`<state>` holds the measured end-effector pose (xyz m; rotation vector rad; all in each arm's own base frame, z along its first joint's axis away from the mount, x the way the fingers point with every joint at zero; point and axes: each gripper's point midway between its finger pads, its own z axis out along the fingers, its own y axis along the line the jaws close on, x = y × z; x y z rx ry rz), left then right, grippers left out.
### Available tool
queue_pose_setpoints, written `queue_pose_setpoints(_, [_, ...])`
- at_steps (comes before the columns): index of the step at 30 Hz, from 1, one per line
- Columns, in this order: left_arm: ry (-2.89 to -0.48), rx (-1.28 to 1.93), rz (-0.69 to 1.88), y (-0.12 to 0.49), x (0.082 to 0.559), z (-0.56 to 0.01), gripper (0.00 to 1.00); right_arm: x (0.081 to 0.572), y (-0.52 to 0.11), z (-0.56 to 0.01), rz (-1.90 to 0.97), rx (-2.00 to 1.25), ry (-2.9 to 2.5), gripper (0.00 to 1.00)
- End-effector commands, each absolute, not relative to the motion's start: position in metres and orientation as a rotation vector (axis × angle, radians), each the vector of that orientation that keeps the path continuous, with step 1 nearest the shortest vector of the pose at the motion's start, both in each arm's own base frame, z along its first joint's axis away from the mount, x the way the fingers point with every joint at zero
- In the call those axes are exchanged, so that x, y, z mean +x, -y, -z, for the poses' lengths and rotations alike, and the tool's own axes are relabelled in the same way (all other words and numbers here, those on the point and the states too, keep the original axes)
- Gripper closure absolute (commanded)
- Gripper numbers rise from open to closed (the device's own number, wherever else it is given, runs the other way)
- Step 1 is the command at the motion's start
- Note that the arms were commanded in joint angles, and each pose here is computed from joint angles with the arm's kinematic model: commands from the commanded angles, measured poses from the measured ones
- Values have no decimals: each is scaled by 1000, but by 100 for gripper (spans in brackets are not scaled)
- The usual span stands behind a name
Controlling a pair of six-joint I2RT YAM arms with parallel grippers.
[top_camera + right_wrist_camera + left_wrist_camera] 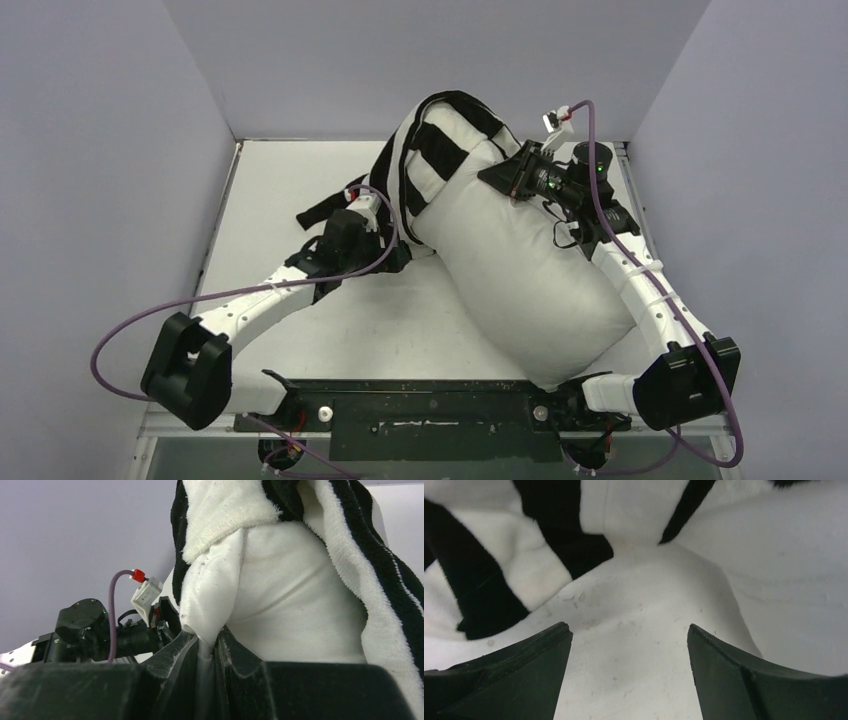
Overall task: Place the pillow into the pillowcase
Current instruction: Stuff the pillow into the pillowcase.
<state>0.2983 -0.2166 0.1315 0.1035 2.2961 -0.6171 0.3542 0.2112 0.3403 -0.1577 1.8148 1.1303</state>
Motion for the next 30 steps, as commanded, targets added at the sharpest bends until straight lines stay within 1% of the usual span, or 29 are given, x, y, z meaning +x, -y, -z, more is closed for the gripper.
queue_pose_setpoints(1, [-2041,25,741,251,342,-166,17,340,-214,-419,-1164,-292,-1514,100])
queue_pose_setpoints(8, [-1954,-87,625,256,373,-150,16,339,-212,-421,-1158,-293,-1506,100])
queue_pose_setpoints(10, [-1945,-123,590,252,381,-147,19,339,-212,-422,-1161,-292,-1505,100])
queue_pose_setpoints(11, [-1939,-137,572,250,384,-147,22,339,-213,-422,-1165,-294,-1503,100])
queue_pose_setpoints(12, [-1935,-148,558,248,387,-146,28,339,-213,-421,-1169,-293,-1507,100])
queue_pose_setpoints(14, [-1933,-149,527,245,389,-146,43,339,-213,-421,-1164,-297,-1507,100])
queue_pose_setpoints(15, [-1943,-152,506,242,389,-145,54,340,-212,-419,-1160,-297,-1511,100])
queue_pose_setpoints(16, [-1949,-157,490,239,388,-145,68,340,-212,-417,-1158,-295,-1517,100])
queue_pose_setpoints(17, [-1955,-163,471,235,386,-144,79,341,-211,-417,-1156,-294,-1516,100])
queue_pose_setpoints(19, [-1963,-170,429,225,381,-143,96,341,-210,-417,-1153,-294,-1513,100])
queue_pose_setpoints(20, [-1962,-169,412,219,378,-145,100,343,-210,-416,-1149,-293,-1514,100])
queue_pose_setpoints(23, [-1942,-181,351,196,372,-158,100,346,-207,-411,-1140,-291,-1532,100])
queue_pose_setpoints(25, [-1912,-190,309,178,368,-179,100,346,-204,-406,-1128,-297,-1553,100])
queue_pose_setpoints(27, [-1849,-198,254,156,363,-210,100,342,-202,-398,-1109,-326,-1593,100])
queue_pose_setpoints(30, [-1725,-186,153,122,352,-272,100,318,-207,-390,-1133,-440,-1630,100])
